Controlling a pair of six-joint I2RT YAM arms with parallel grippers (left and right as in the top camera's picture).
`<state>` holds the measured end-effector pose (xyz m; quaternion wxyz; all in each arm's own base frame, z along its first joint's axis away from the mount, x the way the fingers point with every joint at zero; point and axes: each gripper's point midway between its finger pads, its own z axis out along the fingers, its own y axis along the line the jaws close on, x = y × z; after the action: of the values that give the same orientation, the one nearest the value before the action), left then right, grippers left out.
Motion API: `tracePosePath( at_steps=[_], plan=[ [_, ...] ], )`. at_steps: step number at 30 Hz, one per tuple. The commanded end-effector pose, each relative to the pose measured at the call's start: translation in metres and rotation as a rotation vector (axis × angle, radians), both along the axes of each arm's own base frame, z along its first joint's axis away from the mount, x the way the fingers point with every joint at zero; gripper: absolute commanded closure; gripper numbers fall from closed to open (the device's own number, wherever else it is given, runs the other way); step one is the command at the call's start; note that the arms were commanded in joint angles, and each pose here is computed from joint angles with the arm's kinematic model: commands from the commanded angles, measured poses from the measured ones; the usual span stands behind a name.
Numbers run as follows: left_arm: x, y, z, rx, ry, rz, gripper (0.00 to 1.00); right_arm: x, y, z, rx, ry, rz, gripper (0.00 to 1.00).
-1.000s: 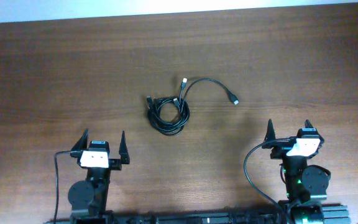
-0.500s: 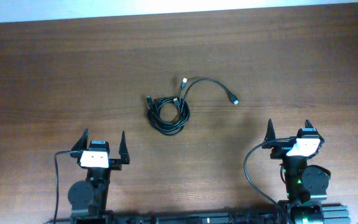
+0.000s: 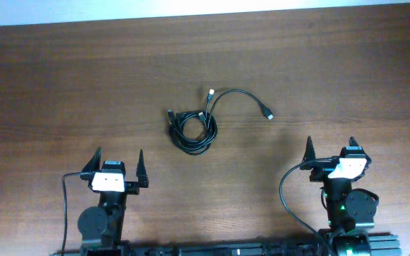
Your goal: Untangle cables
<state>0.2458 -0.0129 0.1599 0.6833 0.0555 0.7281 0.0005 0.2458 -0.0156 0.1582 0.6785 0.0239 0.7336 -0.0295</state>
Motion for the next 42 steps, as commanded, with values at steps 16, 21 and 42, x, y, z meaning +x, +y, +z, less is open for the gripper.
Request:
tracePosePath(
  at_steps=[16,21,42],
  plan=[
    [-0.004,0.001,0.028,-0.030,-0.019,0.005,0.01,0.000,-0.002,-0.003,-0.004,0.002,-0.015,0.01],
    [-0.002,0.003,0.048,-0.047,0.045,0.022,0.01,0.000,-0.002,-0.003,-0.004,0.002,-0.015,0.02],
    [0.046,-0.027,0.059,-0.126,0.889,-0.120,0.01,0.000,-0.002,-0.003,-0.004,0.002,-0.015,0.02]
  ],
)
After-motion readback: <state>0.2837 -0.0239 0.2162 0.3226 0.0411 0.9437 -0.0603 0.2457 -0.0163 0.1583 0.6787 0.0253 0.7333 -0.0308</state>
